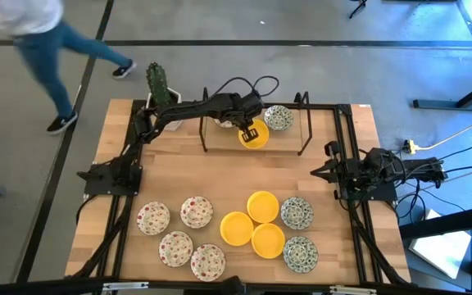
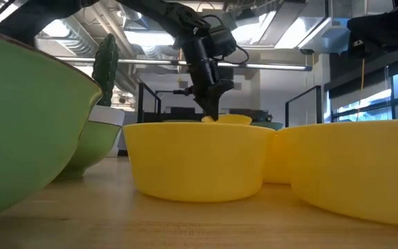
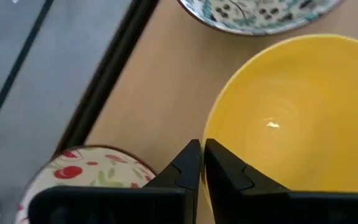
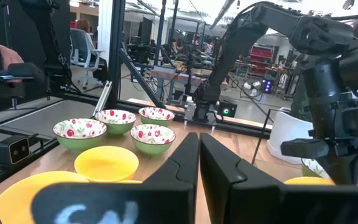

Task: Pick & Place Mini bowls
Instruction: Put the top left yellow bowl on the shelf, then stack the top blue bowl on top of the blue bowl on the shelf

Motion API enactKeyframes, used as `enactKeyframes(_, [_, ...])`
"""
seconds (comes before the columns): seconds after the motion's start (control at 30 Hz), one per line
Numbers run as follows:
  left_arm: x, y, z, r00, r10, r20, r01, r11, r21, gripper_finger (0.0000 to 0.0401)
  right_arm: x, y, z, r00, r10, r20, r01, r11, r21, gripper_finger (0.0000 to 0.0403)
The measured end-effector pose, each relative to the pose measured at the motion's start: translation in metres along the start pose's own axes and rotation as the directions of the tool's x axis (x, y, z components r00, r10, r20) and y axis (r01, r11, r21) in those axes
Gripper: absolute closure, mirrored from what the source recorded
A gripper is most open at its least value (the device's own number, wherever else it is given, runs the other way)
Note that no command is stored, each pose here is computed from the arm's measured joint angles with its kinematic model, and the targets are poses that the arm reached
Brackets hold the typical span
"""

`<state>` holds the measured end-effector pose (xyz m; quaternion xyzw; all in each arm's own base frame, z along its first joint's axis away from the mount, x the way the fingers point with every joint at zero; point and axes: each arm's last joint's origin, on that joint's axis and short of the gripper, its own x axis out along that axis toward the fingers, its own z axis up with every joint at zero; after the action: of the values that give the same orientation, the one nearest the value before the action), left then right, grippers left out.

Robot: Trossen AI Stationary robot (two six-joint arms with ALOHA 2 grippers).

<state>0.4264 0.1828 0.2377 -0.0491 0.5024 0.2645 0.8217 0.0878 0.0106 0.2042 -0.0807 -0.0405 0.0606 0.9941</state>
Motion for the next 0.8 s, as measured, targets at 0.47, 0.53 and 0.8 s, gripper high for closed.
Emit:
enactKeyframes(0.47, [-0.007, -0.001, 0.001, 0.998, 0.063, 0.013, -0.064, 0.996, 0.054, 0.0298, 0.000, 0.000, 0.000, 1.000, 0.000, 0.000, 0.000, 1.000, 0.004, 0.0386])
enactKeyframes(0.53, [-0.022, -0.003, 0.002, 0.998, 0.048, 0.030, -0.051, 0.996, 0.073, 0.0287, 0.000, 0.000, 0.000, 1.000, 0.000, 0.000, 0.000, 1.000, 0.009, 0.0386])
enactKeyframes(0.8, [-0.131, -0.035, -0.021, 0.999, -0.036, 0.006, 0.035, 0.985, 0.166, 0.0310, 0.000, 0.000, 0.000, 1.000, -0.001, 0.000, 0.001, 1.000, 0.022, 0.0386])
